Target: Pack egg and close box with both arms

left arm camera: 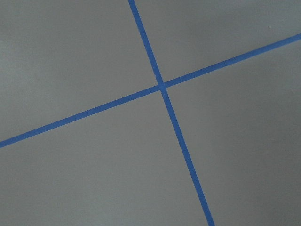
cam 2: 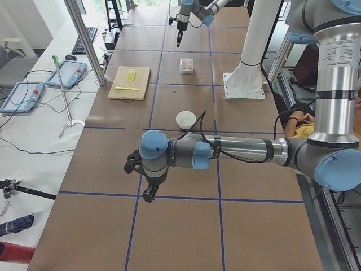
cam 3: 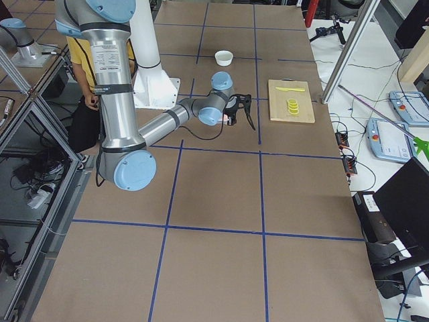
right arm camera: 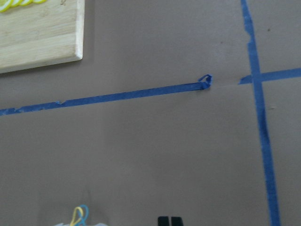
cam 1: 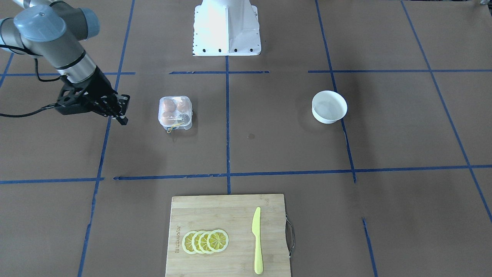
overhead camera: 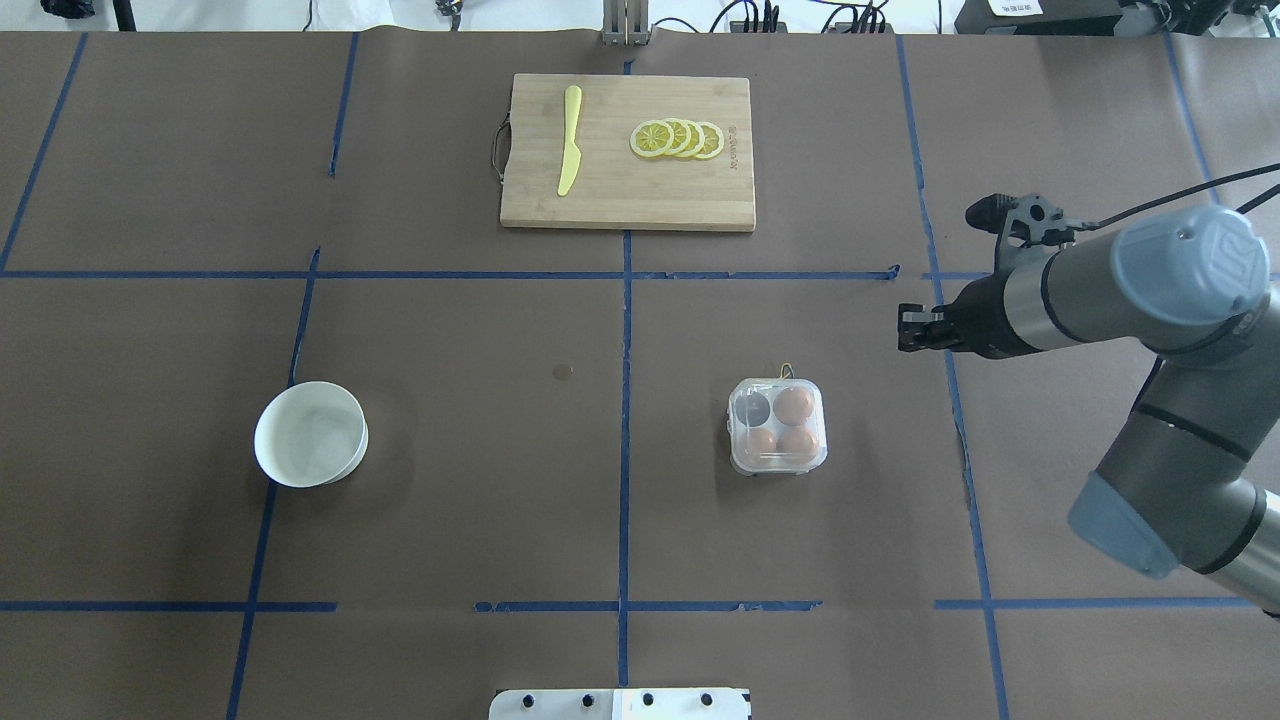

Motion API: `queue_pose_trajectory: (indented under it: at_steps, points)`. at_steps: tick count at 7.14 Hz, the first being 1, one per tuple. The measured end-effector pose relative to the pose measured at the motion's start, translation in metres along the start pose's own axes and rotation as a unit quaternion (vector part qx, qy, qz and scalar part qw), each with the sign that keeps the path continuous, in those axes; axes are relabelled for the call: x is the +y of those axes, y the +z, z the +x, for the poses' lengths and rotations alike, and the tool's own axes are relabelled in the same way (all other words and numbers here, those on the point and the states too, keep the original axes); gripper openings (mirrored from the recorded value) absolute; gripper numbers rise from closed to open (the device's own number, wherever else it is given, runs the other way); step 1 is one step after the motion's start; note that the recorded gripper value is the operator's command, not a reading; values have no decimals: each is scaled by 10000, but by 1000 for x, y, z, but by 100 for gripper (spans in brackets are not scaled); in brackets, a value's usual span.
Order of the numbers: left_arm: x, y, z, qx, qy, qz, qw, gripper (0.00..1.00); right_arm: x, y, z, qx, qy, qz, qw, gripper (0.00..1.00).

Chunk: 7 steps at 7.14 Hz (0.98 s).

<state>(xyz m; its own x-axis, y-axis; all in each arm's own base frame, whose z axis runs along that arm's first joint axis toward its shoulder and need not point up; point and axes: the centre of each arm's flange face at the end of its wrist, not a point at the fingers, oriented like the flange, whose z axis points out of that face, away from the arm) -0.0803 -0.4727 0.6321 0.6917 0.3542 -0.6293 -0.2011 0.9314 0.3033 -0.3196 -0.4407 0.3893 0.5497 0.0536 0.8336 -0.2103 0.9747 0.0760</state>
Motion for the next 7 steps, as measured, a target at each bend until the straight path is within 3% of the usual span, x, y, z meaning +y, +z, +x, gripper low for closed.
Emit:
queue_pose_trajectory:
  at_steps: [4, 6, 7]
  points:
    - [0, 0, -1, -49, 4, 2, 10000, 100, -53, -75, 180, 904, -957, -327, 9908, 100]
    - [6, 5, -4, -47, -45, -48, 10000, 100, -77, -130, 268, 1460, -1408, -746, 9764, 100]
    - [8, 4, -3, -48, -42, -47, 10000, 100, -74, -151, 309, 1636, -1403, -1034, 9710, 100]
